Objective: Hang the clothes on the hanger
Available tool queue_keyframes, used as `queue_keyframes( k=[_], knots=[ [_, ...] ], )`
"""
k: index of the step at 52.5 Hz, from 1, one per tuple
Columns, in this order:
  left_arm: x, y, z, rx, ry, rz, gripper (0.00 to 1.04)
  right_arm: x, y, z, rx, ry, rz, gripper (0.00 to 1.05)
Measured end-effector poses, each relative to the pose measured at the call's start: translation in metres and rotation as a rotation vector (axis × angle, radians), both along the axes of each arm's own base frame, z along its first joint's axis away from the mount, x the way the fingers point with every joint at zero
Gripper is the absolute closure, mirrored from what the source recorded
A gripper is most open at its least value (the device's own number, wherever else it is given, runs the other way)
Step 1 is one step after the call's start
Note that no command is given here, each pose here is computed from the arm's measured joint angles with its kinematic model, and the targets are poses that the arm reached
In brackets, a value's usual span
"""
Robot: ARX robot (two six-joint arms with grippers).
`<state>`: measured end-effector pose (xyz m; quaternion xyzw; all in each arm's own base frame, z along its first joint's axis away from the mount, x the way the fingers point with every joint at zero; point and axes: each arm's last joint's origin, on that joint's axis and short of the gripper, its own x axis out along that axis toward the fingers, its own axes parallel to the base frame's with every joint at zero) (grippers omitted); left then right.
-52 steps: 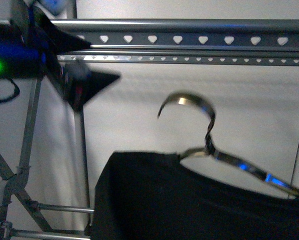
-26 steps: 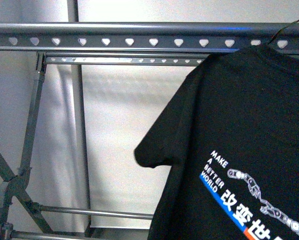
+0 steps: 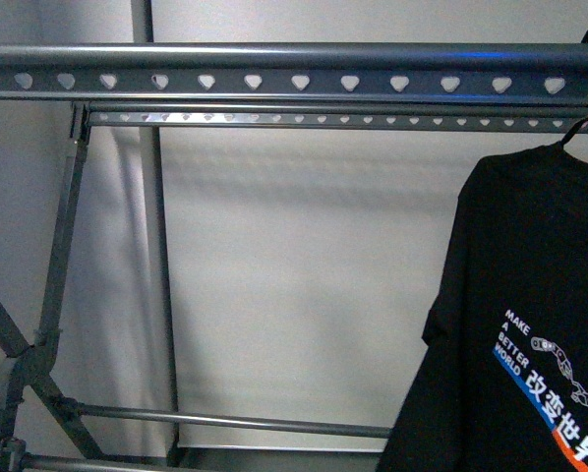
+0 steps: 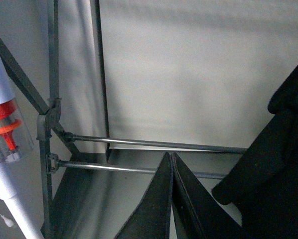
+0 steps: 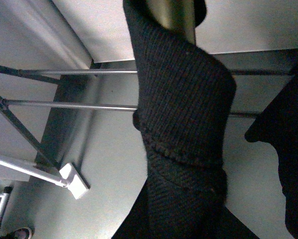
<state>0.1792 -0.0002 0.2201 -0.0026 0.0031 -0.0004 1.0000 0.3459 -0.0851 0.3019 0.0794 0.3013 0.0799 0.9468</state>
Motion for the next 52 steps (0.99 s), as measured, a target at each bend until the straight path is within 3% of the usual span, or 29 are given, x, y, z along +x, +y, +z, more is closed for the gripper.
queue_keyframes(
  k=[10,16,22,28,33,39,44,52],
  knots=[
    [-0.018,0.0,-0.019,0.0,0.001,0.0,1.01,0.006,0.013,-0.032,0.023,0.013,0.011,0.95],
    [-0.028,0.0,-0.026,0.0,-0.005,0.0,1.01,0.0,0.011,-0.038,-0.054,-0.122,-0.071,0.71],
    [-0.037,0.0,-0.034,0.0,-0.001,0.0,1.01,-0.039,0.001,-0.009,-0.168,-0.545,-0.259,0.43],
    [-0.043,0.0,-0.038,0.0,-0.003,0.0,1.01,-0.096,0.008,0.016,-0.146,-0.82,-0.254,0.24],
    [-0.047,0.0,-0.04,0.0,-0.004,0.0,1.01,-0.145,0.02,0.015,-0.131,-0.91,-0.225,0.11],
    [-0.051,0.0,-0.043,0.001,-0.005,0.001,1.01,-0.193,0.04,-0.016,-0.14,-0.704,-0.197,0.27],
    [-0.054,0.0,-0.045,0.001,-0.004,0.001,1.01,-0.234,0.065,-0.077,-0.148,-0.55,-0.208,0.45],
    [-0.058,0.0,-0.047,0.003,-0.026,-0.002,1.01,-0.247,0.084,-0.121,-0.158,-0.598,-0.161,0.71]
  ],
)
